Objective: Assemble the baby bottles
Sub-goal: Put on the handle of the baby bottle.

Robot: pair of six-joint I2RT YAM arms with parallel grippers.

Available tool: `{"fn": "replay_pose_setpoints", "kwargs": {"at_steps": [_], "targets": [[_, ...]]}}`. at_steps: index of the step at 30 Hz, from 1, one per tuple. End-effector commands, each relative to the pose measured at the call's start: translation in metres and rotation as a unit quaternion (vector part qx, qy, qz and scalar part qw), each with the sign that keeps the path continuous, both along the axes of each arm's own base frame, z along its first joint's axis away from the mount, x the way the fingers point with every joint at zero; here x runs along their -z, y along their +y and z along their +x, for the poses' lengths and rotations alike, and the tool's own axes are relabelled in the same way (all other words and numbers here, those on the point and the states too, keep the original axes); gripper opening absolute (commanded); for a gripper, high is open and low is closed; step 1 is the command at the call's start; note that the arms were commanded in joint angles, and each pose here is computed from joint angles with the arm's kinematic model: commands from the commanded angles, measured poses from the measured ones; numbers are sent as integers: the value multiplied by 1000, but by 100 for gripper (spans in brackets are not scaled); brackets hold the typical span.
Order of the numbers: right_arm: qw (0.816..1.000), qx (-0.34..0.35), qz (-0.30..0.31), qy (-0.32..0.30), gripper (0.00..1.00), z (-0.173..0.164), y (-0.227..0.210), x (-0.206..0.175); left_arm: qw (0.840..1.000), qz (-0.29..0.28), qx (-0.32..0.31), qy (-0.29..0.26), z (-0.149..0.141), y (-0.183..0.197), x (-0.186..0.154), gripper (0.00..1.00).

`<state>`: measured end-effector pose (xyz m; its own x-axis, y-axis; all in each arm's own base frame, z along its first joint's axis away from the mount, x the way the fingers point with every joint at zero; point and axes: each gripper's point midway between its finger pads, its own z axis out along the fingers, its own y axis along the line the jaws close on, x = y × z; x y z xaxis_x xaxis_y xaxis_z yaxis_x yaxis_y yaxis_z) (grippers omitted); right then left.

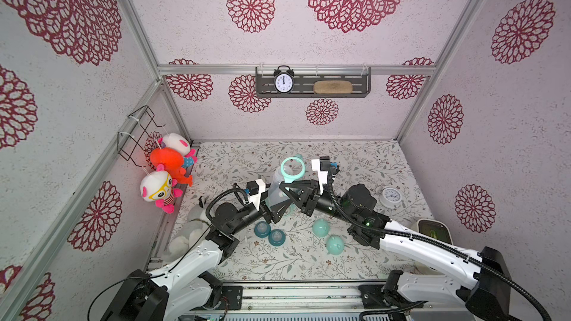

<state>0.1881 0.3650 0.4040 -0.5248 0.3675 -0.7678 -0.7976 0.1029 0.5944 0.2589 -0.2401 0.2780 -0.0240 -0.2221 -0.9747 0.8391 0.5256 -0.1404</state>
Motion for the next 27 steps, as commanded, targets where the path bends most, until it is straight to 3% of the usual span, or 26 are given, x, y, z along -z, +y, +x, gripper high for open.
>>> {"fn": "replay_pose_setpoints", "kwargs": {"at_steps": [1,27], "targets": [[998,-16,53,-2,0,-3,-3,-19,1000,-16,2,-19,-1,-1,-13,0],[992,-59,73,80,0,3,16,21,999,-12,-20,-26,4,4,-9,0]]}}
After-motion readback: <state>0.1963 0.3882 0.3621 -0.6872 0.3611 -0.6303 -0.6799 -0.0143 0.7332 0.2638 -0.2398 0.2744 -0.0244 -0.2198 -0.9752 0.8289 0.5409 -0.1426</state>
